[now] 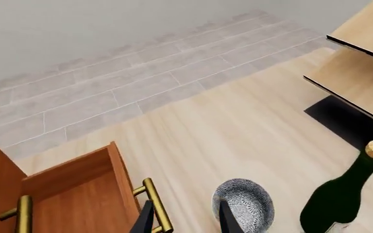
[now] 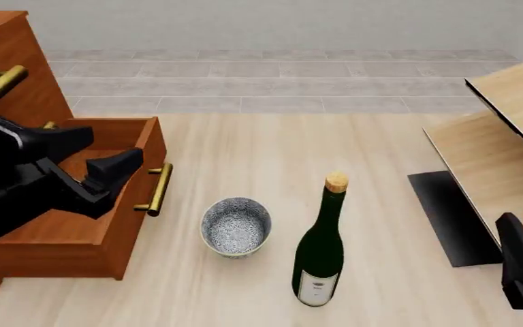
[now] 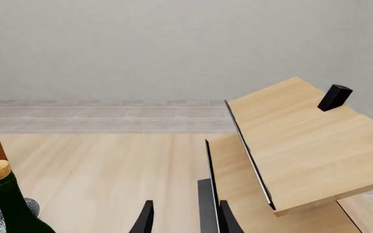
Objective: Put the bowl on top of the cabinet.
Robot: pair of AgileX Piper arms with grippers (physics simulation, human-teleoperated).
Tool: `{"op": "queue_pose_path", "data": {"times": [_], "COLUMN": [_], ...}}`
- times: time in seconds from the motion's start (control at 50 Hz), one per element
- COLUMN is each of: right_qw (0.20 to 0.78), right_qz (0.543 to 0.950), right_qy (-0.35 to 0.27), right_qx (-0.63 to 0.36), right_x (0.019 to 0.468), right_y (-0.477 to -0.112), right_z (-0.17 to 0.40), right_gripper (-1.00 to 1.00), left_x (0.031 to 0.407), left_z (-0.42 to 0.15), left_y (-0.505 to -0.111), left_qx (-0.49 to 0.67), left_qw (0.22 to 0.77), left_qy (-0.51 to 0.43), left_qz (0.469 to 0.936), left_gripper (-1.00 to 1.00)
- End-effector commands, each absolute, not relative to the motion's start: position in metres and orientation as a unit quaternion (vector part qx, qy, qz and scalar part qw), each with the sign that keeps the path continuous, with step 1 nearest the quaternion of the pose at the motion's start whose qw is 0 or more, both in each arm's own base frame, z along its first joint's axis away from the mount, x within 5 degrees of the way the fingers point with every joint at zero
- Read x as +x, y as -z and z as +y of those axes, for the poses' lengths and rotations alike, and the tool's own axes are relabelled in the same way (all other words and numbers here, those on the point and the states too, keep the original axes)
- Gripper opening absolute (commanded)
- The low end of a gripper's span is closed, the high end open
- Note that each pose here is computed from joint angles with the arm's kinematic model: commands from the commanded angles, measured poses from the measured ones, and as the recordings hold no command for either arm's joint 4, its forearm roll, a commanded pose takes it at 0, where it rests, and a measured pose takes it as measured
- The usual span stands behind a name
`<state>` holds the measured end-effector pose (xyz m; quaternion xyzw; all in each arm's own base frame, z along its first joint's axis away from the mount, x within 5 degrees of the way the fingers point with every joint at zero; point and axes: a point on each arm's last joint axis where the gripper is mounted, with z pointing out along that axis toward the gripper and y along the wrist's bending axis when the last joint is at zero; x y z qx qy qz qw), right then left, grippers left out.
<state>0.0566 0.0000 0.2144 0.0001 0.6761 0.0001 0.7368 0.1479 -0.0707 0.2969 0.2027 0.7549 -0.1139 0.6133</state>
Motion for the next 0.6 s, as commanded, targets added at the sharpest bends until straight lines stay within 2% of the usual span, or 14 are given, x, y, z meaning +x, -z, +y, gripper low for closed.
{"op": "queue_pose_path", "data": {"times": [0.02,0.28,0.6], "right_qw": [0.737,0.737,0.737], "right_qz": [0.676,0.676,0.676], "right_qy": [0.000,0.000,0.000], "right_qx": [0.000,0.000,0.000], "right_x": [0.057,0.057,0.057], "right_y": [-0.214,-0.214,-0.214], "right_z": [0.000,0.000,0.000], "right_gripper": [1.00,1.00,1.00], "left_x": [0.158,0.176,0.179], "left_z": [-0.083,-0.099,-0.112], "left_y": [-0.296,-0.280,-0.272], "left_qx": [0.229,0.243,0.262], "left_qw": [0.594,0.561,0.541], "left_qy": [0.115,0.120,0.131], "left_qz": [0.762,0.782,0.789], "left_gripper": [1.00,1.00,1.00]}}
